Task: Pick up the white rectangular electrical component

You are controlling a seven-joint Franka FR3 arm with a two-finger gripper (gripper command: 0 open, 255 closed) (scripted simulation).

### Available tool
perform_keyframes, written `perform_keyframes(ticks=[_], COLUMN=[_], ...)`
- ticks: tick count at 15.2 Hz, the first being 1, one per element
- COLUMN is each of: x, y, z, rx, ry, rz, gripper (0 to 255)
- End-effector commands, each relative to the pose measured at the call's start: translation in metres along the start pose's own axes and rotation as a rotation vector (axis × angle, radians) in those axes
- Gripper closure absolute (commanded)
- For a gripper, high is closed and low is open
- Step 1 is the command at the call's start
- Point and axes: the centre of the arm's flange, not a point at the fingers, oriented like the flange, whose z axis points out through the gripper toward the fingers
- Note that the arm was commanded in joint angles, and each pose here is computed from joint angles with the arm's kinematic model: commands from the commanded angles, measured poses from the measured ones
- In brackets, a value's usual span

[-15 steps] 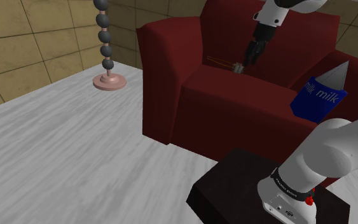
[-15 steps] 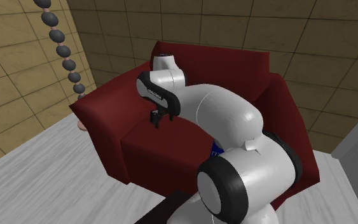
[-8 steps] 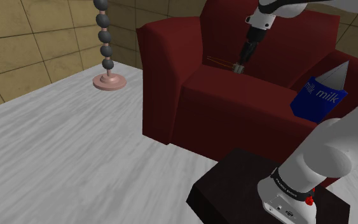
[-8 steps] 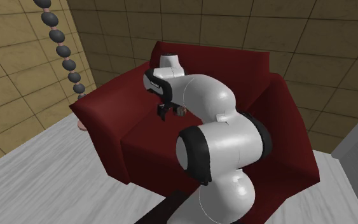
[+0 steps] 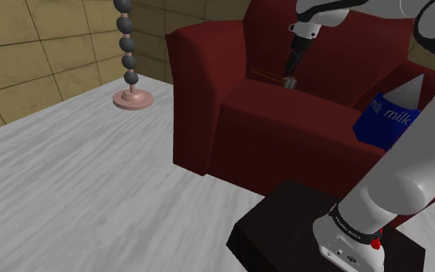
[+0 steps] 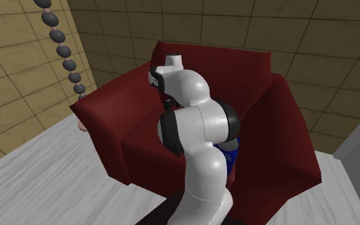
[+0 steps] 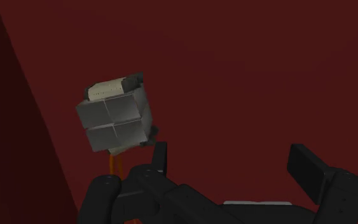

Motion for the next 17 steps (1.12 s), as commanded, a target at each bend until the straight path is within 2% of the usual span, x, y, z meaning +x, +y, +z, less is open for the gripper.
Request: perform_keyframes(ticks=[1, 8, 17], x=[0.014, 0.066, 0.067], y=[0.019, 0.09, 0.093], z=[0.005, 0.026, 0.066], rx=[-0.005, -0.022, -0.023], ry=[0.0, 0.002, 0.002], rz=[-0.032, -0.134, -0.137], gripper=[0, 0, 0])
